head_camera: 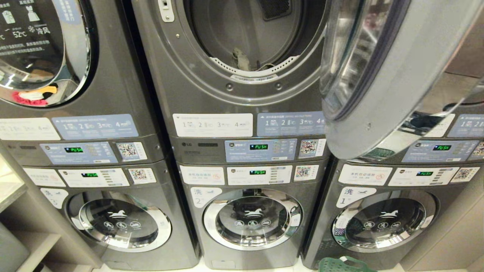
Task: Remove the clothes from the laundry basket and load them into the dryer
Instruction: Close the dryer
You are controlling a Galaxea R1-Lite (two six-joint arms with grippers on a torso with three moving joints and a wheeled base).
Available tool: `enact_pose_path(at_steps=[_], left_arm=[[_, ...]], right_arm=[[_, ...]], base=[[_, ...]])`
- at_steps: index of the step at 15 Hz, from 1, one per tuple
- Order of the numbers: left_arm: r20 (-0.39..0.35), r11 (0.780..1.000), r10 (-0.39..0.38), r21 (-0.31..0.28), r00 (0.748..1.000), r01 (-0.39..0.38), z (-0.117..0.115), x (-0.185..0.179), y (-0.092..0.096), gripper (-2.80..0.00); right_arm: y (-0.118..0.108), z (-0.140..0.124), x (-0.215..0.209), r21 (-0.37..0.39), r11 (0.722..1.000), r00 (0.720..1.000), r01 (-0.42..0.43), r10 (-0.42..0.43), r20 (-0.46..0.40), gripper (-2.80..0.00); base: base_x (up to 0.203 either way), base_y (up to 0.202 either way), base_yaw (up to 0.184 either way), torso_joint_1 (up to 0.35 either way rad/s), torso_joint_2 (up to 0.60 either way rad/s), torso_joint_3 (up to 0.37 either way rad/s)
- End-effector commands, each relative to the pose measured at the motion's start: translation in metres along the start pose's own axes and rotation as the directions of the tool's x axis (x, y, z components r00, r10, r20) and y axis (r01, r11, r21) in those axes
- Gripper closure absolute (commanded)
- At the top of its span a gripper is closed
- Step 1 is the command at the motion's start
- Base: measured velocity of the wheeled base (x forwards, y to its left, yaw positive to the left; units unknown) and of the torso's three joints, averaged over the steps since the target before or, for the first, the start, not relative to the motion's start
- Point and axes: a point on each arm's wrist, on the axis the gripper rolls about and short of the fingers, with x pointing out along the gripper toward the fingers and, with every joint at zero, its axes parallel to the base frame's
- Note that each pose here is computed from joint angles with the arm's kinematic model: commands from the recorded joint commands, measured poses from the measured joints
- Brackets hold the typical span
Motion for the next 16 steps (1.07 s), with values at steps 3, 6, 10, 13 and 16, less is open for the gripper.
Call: enact_pose_path(at_steps=[3, 6, 10, 13, 16], left_arm=[[0.0, 1.0, 0.0, -0.001, 1.0, 0.0, 0.0, 0.0, 0.0, 0.0], [0.0, 1.0, 0.0, -0.001, 1.0, 0.0, 0.0, 0.0, 0.0, 0.0], [0.0, 1.0, 0.0, -0.001, 1.0, 0.0, 0.0, 0.0, 0.0, 0.0], [0.002, 1.0, 0.0, -0.001, 1.0, 0.0, 0.0, 0.0, 0.0, 0.0], [0.002, 1.0, 0.0, -0.001, 1.0, 0.0, 0.0, 0.0, 0.0, 0.0]], right_arm=[[-0.029, -0.017, 0.068, 0.031, 0.996, 0.995, -0.088, 0.09, -0.046, 0.0], [-0.026, -0.041, 0.137, 0.069, 0.978, 0.978, -0.196, 0.2, -0.06, 0.0], [-0.026, -0.121, 0.241, 0.102, 0.969, 0.964, -0.224, 0.236, -0.125, 0.0], [-0.032, -0.192, 0.306, 0.075, 0.99, 0.983, -0.117, 0.126, -0.133, 0.0], [-0.033, -0.193, 0.314, 0.039, 0.999, 0.997, 0.014, -0.011, -0.081, 0.0]], base=[[0.0, 0.0, 0.0, 0.0, 0.0, 0.0], [0.0, 0.0, 0.0, 0.0, 0.0, 0.0], [0.0, 0.0, 0.0, 0.0, 0.0, 0.0], [0.0, 0.0, 0.0, 0.0, 0.0, 0.0], [0.0, 0.0, 0.0, 0.001, 0.02, 0.004]])
